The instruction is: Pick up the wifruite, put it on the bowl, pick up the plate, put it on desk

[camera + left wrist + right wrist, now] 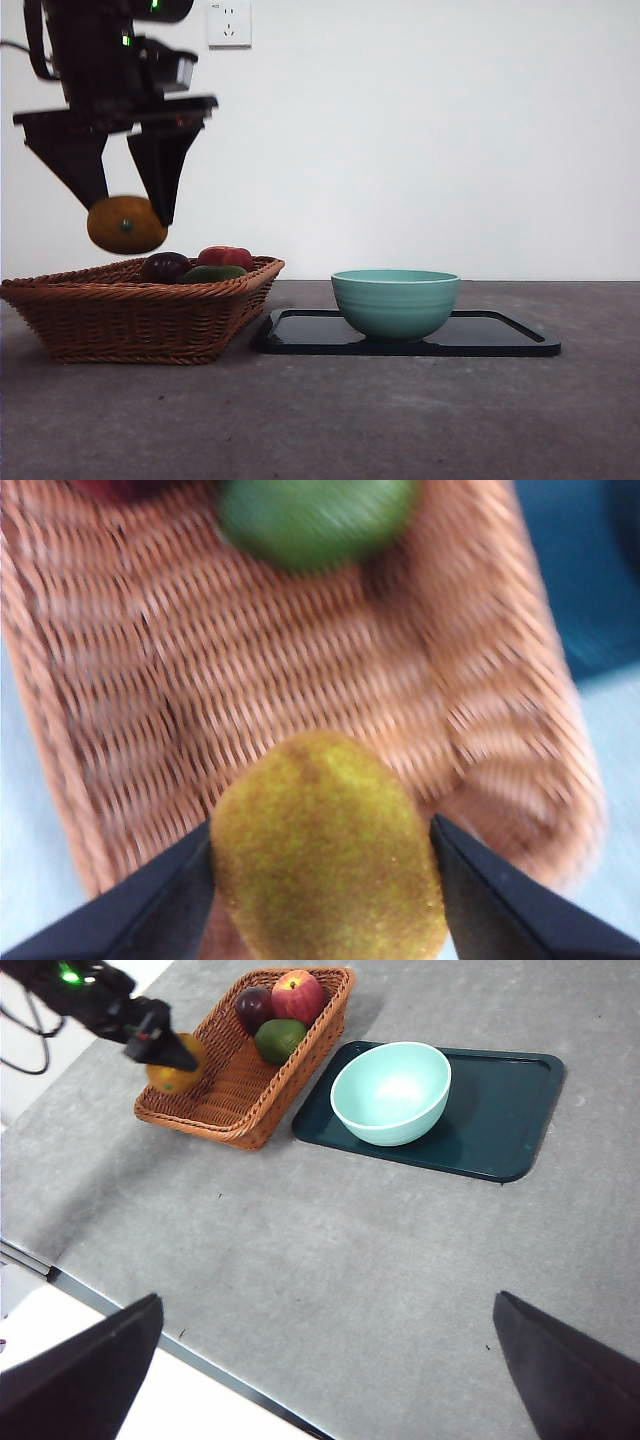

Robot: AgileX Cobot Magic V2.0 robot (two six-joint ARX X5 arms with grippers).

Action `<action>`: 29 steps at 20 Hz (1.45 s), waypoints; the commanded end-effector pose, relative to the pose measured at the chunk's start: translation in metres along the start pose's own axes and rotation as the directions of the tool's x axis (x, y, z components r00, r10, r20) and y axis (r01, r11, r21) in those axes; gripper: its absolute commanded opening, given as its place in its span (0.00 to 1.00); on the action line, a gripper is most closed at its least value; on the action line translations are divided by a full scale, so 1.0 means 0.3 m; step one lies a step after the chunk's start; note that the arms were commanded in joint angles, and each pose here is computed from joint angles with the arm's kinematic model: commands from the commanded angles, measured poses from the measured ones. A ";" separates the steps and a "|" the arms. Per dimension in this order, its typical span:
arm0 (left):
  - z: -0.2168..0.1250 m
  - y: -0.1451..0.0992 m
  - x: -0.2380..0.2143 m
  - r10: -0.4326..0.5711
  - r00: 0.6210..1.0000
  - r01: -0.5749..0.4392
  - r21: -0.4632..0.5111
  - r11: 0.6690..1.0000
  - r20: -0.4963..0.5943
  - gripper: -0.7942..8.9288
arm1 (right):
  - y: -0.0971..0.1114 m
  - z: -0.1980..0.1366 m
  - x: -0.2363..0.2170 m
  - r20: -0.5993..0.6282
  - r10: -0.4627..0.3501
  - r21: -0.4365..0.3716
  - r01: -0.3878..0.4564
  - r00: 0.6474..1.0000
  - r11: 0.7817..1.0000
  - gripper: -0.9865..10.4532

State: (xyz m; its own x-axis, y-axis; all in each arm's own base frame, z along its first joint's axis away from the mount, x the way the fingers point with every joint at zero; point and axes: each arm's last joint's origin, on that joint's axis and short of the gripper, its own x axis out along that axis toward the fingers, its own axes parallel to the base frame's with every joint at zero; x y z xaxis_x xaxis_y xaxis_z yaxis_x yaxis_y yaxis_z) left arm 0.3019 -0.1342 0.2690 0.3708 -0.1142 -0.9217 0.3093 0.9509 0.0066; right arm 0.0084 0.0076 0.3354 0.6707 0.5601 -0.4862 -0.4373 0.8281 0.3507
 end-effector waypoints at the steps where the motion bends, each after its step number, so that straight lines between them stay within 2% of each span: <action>1: 0.024 0.012 0.068 -0.053 0.998 0.053 0.015 0.998 -0.023 0.37 | 0.003 0.007 -0.007 0.015 0.012 0.006 -0.012 1.000 1.000 0.57; 6: 0.056 0.023 0.190 -0.058 0.998 0.058 0.012 0.998 -0.021 0.37 | 0.003 0.007 -0.007 0.016 0.007 0.007 -0.007 1.000 1.000 0.57; 11: 0.052 0.020 0.271 -0.054 0.996 0.055 0.017 0.998 -0.078 0.37 | 0.001 0.008 -0.007 0.025 -0.012 0.007 0.012 1.000 1.000 0.57; 17: 0.059 0.020 0.285 -0.055 0.996 0.056 0.018 0.998 -0.066 0.37 | 0.001 0.008 -0.007 0.025 -0.012 0.007 0.012 1.000 1.000 0.57; 18: 0.061 0.019 0.283 -0.055 0.996 0.056 0.015 0.998 -0.064 0.40 | 0.001 0.008 -0.007 0.025 -0.012 0.007 0.012 1.000 1.000 0.57; 20: 0.070 0.019 0.269 -0.056 0.997 0.056 0.011 0.998 -0.058 0.55 | 0.001 0.008 -0.007 0.025 -0.012 0.007 0.012 1.000 1.000 0.57; 22: 0.086 0.019 0.240 -0.057 0.997 0.057 0.009 0.998 -0.049 0.64 | 0.001 0.008 -0.007 0.024 -0.012 0.007 0.012 1.000 1.000 0.57; 25: 0.111 0.020 0.159 -0.060 0.998 0.060 0.006 0.998 -0.011 0.66 | 0.001 0.008 -0.007 0.024 -0.012 0.007 0.012 1.000 1.000 0.57; 29: 0.084 0.029 -0.034 -0.065 0.995 0.065 0.009 0.998 0.075 0.66 | 0.001 0.008 -0.007 0.025 -0.012 0.007 0.011 1.000 1.000 0.57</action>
State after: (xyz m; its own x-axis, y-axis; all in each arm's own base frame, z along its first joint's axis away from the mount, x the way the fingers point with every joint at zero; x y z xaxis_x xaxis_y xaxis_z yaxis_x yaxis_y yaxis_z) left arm 0.3205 -0.1301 0.2807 0.3901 -0.1848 -0.9020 0.3320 0.9420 -0.0494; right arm 0.0089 0.0071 0.3354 0.6853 0.5420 -0.4864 -0.4228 0.8399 0.3403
